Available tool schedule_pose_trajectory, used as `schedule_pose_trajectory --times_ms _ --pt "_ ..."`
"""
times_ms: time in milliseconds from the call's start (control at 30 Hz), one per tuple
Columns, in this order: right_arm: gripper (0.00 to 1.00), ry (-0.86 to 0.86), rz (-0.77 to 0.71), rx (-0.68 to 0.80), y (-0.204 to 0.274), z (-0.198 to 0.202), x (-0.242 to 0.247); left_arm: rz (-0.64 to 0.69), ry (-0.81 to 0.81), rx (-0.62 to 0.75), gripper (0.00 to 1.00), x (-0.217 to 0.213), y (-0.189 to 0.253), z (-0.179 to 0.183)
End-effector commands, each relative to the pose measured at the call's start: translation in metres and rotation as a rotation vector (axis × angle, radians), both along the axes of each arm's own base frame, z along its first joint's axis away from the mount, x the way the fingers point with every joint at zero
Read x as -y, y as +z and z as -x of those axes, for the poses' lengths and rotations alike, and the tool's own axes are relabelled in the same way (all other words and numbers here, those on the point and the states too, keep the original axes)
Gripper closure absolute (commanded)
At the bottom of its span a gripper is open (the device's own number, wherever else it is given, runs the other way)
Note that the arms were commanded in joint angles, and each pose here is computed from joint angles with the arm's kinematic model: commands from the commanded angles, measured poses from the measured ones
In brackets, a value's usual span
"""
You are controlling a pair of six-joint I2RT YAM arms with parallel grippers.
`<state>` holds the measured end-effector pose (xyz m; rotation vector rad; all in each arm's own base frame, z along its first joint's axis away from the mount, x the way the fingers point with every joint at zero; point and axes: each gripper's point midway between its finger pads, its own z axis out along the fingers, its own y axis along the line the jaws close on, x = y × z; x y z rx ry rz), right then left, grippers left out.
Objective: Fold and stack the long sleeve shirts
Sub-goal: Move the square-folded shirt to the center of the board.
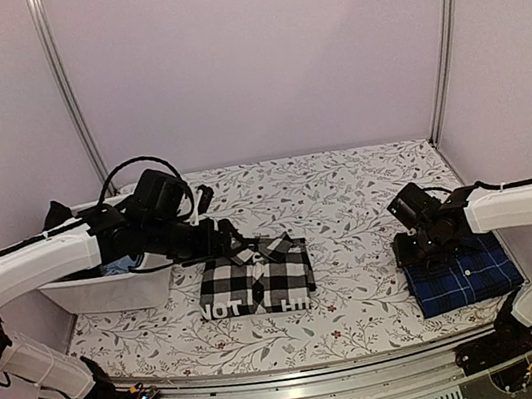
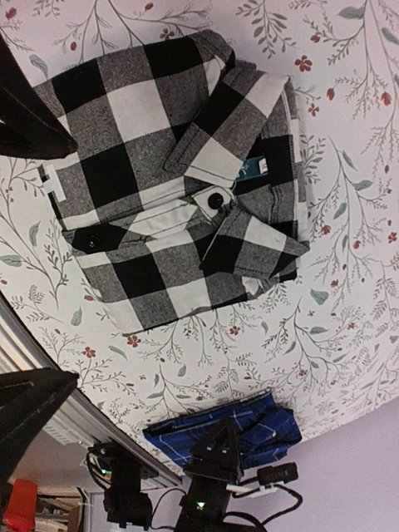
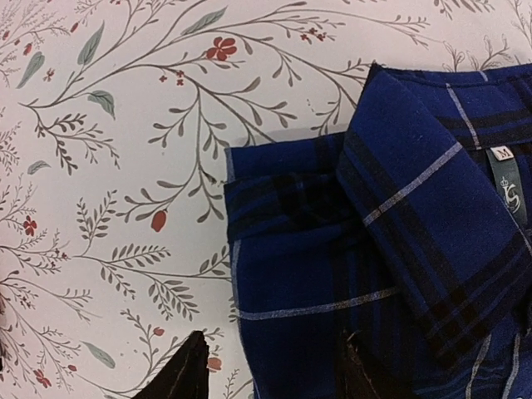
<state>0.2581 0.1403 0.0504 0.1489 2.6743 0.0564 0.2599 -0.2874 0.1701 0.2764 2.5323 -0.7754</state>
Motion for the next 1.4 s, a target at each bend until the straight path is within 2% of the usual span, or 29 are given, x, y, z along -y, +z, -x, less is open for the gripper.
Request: schedule_pose_trajectory --times_ms 0,233,500,567,967,1133,1367 --pt "0.50 -0.017 0.089 -0.022 -0.016 0.000 0.009 0.024 0.020 0.022 0.14 0.010 0.005 -0.005" --pt "0.55 -0.003 0.148 -0.095 -0.048 0.005 0.013 0.020 0.053 0.043 0.13 0.007 0.003 -0.012" --pt "0.92 0.024 0.121 -0.073 -0.048 -0.009 -0.001 0.023 0.091 0.051 0.13 0.004 0.002 -0.017" --pt "0.97 0.049 0.091 -0.059 -0.043 -0.020 -0.014 0.026 0.098 0.051 0.13 0.004 0.000 -0.018" --pt "1.00 0.129 -0.055 0.073 -0.004 -0.106 -0.104 0.035 0.073 0.046 0.13 0.004 -0.010 -0.017" --pt "1.00 0.147 -0.082 0.068 -0.013 -0.137 -0.136 0.051 0.062 0.045 0.13 0.000 -0.011 -0.016" --pt "0.98 0.173 -0.129 0.040 -0.025 -0.153 -0.174 0.064 0.054 0.050 0.13 -0.017 -0.008 -0.019"
